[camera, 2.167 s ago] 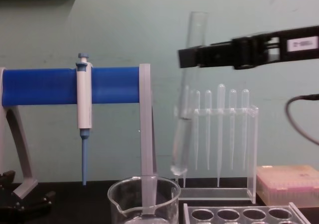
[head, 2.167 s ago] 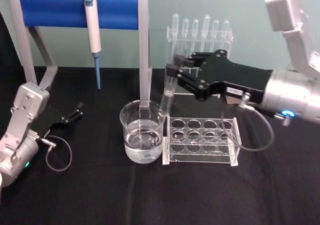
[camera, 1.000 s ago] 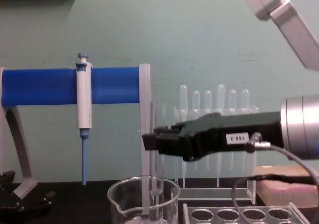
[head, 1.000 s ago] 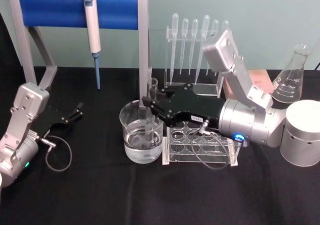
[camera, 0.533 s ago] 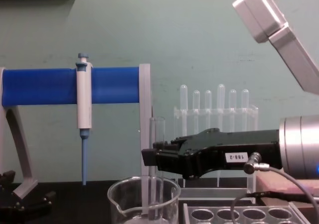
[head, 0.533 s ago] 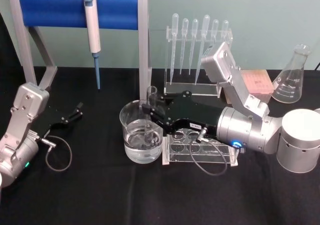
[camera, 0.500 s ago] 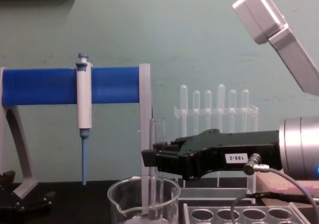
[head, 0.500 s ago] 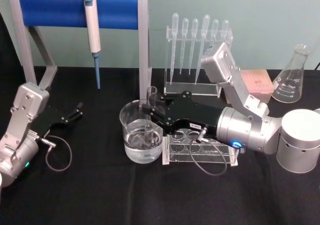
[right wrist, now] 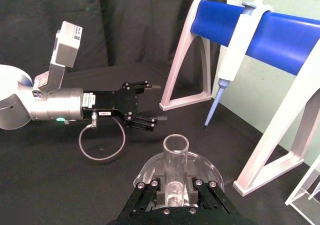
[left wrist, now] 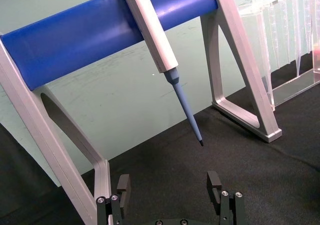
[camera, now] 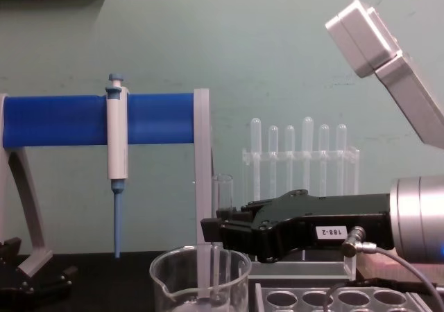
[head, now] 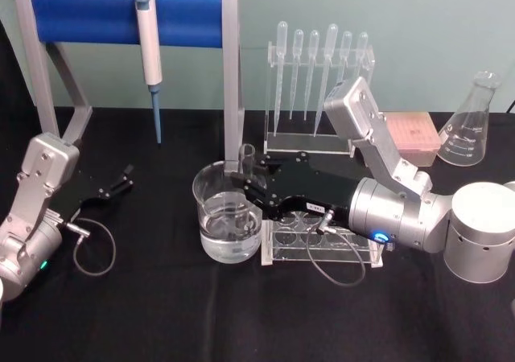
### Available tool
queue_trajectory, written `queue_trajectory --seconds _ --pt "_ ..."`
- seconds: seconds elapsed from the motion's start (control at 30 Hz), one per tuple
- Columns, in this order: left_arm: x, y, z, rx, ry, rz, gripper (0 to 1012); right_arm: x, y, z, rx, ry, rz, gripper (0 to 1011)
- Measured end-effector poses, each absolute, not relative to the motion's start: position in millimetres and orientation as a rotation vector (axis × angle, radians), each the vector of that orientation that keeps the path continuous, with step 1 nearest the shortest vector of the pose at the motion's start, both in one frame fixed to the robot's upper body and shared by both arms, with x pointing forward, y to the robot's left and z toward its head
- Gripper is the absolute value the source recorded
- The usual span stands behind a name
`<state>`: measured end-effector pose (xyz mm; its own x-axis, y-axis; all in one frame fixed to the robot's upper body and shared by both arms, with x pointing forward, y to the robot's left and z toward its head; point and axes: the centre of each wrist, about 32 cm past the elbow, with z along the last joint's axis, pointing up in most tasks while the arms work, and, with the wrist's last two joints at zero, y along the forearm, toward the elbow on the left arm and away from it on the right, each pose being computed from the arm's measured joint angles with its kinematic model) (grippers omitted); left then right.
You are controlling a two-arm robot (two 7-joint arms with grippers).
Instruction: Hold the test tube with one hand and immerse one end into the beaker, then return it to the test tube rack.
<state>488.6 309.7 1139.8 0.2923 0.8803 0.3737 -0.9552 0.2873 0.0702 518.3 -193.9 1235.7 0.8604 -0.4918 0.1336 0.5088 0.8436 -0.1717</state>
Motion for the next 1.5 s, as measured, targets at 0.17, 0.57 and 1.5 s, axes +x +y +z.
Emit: queue_trajectory --seconds 0.17,0.57,1.5 --pt "488.6 309.7 1139.8 0.304 -0.285 1.248 1000 518.5 -194.0 1234.8 -0.204 -0.084 -0.529 241" --pt "488.6 309.7 1139.8 0.304 -0.285 1.248 1000 518.8 -194.3 1233.8 -0.203 -0.078 -0.533 241" --pt "488.6 309.7 1139.8 0.304 -0.285 1.248 1000 518.8 -194.1 1234.4 -0.203 -0.079 -0.532 241"
